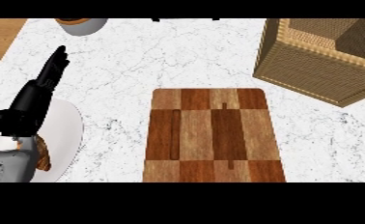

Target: Pick the cupcake from the cutting board and place it in the basket

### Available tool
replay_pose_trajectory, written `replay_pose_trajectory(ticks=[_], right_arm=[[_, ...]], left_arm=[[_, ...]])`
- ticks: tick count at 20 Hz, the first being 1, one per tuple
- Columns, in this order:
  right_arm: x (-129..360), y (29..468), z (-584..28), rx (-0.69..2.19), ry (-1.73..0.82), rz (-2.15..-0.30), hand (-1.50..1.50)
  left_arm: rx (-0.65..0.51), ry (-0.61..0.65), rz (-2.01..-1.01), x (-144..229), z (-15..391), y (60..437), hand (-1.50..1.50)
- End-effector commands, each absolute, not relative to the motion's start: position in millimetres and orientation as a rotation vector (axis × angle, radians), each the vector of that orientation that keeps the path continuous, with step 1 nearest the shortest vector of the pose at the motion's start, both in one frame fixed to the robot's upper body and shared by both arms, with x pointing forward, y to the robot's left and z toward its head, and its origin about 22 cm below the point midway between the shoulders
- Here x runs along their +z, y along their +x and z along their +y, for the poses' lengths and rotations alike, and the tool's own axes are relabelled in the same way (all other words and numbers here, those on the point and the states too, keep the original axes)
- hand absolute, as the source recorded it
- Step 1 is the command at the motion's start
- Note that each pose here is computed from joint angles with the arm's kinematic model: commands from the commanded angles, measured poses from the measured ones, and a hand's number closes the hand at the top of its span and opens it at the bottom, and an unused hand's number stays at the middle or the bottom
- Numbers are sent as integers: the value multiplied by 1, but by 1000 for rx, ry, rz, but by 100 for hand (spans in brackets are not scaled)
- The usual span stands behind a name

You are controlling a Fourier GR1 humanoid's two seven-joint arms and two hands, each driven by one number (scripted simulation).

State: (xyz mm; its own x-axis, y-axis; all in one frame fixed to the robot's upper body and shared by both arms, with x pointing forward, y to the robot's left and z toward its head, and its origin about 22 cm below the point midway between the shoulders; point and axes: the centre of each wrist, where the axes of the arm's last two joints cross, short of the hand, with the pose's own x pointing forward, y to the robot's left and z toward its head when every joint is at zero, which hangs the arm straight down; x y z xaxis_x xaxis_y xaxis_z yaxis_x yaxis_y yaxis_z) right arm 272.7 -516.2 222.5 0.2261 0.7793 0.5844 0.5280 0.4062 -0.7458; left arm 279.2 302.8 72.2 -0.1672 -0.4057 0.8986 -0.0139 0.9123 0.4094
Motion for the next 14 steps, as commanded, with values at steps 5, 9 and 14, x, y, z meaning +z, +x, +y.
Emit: replay_pose_trajectory(ticks=[5,9,14], right_arm=[[315,288,-496,270,-1091,-1632,150],[354,297,-465,325,-1044,-1594,150],[353,329,-430,368,-991,-1547,150]], left_arm=[[-386,273,-1735,80,283,288,0],[-394,297,-1726,88,281,293,0],[-405,275,-1722,80,289,288,0]])
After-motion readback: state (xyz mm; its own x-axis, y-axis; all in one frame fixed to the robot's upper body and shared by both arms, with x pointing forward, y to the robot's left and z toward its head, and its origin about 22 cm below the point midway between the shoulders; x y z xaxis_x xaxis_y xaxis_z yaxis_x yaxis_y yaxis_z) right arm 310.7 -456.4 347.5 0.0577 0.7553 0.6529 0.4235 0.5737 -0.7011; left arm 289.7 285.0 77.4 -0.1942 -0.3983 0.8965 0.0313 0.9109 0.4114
